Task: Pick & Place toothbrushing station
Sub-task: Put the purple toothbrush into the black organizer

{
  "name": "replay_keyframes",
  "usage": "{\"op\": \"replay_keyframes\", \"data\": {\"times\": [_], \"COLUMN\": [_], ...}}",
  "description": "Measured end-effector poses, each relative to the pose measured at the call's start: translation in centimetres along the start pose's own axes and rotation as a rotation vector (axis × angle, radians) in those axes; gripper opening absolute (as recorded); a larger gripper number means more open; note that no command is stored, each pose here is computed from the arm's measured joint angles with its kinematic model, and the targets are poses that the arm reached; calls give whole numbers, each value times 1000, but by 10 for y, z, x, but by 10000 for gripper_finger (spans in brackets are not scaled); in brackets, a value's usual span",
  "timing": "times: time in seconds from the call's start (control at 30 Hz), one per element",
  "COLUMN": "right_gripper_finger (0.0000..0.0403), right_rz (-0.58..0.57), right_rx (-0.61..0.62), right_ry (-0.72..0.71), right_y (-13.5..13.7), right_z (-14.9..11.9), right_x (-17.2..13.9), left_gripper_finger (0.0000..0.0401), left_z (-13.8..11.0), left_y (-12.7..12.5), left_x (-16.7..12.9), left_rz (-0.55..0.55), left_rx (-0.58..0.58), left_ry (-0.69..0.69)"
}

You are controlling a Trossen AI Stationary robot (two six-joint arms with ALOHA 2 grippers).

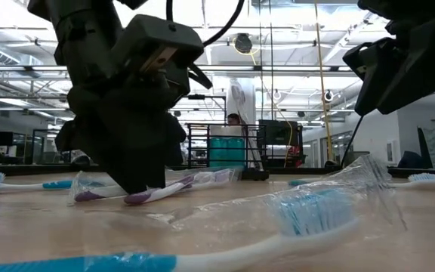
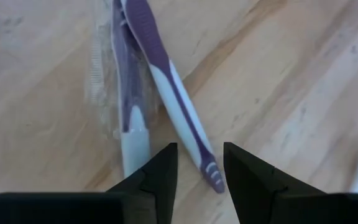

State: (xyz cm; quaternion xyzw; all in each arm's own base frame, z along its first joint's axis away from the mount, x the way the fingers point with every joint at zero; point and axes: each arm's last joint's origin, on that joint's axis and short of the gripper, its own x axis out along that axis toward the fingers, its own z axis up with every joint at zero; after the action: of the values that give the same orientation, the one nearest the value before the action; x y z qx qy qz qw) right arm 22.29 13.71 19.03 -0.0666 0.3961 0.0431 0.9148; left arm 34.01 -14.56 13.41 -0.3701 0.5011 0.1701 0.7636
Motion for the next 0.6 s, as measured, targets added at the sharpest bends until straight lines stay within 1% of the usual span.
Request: {"op": "replay_keyframes", "data": {"times": [0.27,0.53,0.6], "right_gripper_finger": [128,128,128], "right_rz": [-1,3,5], "right_rx": [0,9,12], "right_ry": [-3,-17,-21], "right_y": [0,0,1], "right_z": [0,2,2], "right_x": [0,0,0], "left_gripper_finger": [134,132,123], "left_z": [-1,5,6], "left_y": [2,7,9], "left_x": [17,19,19], "left_rz": [-2,17,38], "left_rx": [-2,4,12], "left_ry": [17,26,36]}}
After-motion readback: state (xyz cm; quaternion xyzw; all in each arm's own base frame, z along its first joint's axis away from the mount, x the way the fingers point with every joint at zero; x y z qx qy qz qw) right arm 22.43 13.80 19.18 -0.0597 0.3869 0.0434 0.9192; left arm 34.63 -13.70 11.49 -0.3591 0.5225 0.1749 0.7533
